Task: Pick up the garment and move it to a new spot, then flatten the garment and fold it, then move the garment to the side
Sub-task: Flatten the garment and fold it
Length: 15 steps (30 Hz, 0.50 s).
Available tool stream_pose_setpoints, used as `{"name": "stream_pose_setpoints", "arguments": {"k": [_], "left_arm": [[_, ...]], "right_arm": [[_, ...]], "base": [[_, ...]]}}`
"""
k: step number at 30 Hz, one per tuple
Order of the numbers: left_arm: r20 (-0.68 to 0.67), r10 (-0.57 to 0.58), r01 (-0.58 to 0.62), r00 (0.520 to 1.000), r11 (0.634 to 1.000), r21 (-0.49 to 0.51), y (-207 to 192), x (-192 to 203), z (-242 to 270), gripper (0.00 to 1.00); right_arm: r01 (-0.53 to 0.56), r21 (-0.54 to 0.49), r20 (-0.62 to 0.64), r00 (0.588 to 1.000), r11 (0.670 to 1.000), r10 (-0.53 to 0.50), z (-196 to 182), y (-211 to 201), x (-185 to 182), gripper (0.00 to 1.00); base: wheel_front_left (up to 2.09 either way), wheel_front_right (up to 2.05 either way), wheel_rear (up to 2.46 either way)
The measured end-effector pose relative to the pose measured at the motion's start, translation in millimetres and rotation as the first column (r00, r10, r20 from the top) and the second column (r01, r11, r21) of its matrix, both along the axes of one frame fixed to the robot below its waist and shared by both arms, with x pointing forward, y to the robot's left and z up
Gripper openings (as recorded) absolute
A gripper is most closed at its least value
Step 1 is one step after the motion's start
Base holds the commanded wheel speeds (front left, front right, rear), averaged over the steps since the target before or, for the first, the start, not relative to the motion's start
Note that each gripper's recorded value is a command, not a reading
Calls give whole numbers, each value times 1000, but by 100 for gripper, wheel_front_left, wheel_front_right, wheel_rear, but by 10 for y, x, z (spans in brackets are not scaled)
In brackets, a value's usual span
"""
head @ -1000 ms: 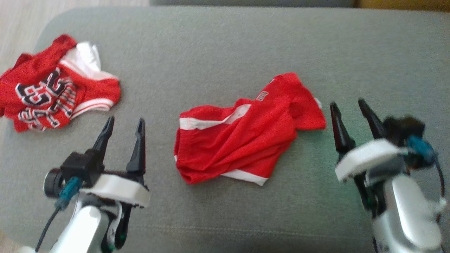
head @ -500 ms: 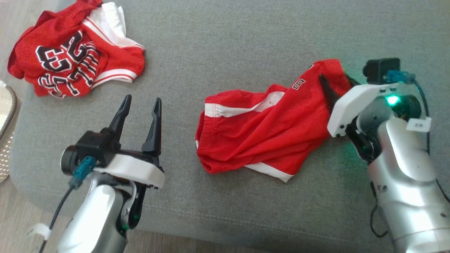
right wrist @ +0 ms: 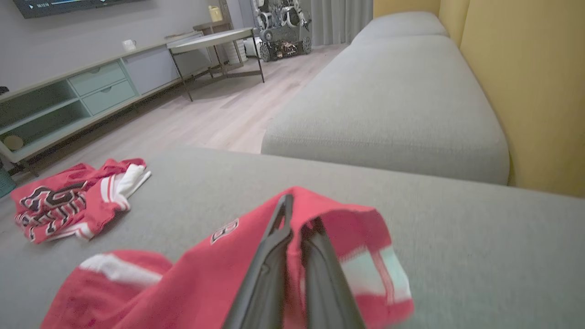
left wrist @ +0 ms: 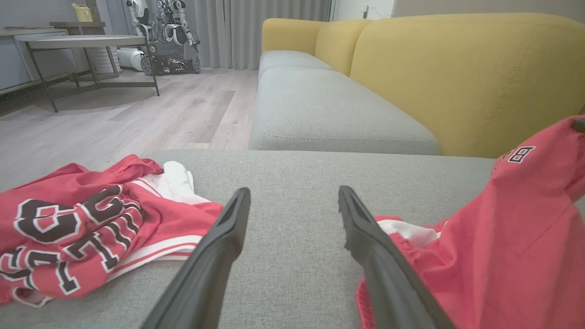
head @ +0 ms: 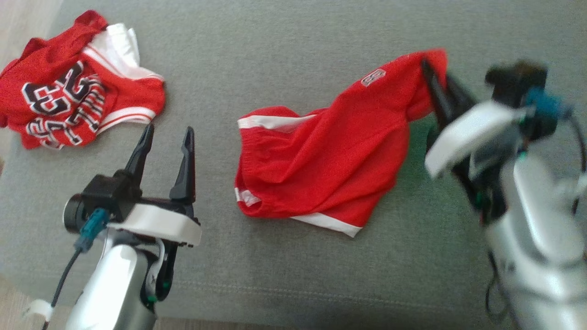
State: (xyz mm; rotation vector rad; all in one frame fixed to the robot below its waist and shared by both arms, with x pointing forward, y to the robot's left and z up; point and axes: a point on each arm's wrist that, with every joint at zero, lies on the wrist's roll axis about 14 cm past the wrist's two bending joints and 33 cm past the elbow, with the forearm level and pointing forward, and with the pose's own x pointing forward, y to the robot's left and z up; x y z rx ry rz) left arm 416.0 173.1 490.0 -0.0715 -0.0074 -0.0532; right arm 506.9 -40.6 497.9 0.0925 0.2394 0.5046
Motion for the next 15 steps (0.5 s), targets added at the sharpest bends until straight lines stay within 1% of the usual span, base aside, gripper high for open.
{"name": "stream_pose_setpoints", "arguments": {"k": [2, 4, 6, 8, 12, 15], "left_arm": [[-5, -7, 7, 1000, 1000, -1, -29, -20, -21, 100], [-9, -19, 19, 1000, 1000, -5, -71, -27, -38, 100], [-9, -34, 34, 999, 999, -9, -117, -19, -41, 100], [-8, -47, 47, 999, 999, -13, -157, -6, -43, 100], [-6, -62, 62, 998, 998, -16, -208, 11, -39, 100], [-4, -66, 66, 998, 998, -17, -223, 7, -32, 100]], "right_arm": [[3, -3, -38, 999, 1000, -3, -148, -61, -228, 0], [11, -19, -131, 991, 1000, -14, -431, -151, -524, 0], [27, -35, -229, 973, 999, -35, -703, -247, -822, 0], [49, -40, -301, 952, 998, -59, -884, -317, -1057, 0], [88, -37, -374, 922, 995, -96, -1045, -381, -1299, 0], [106, -52, -391, 913, 993, -118, -1092, -424, -1387, 0]], "base": [[0, 0, 0], [0, 0, 0], [0, 0, 0], [0, 0, 0], [0, 0, 0], [0, 0, 0]]}}
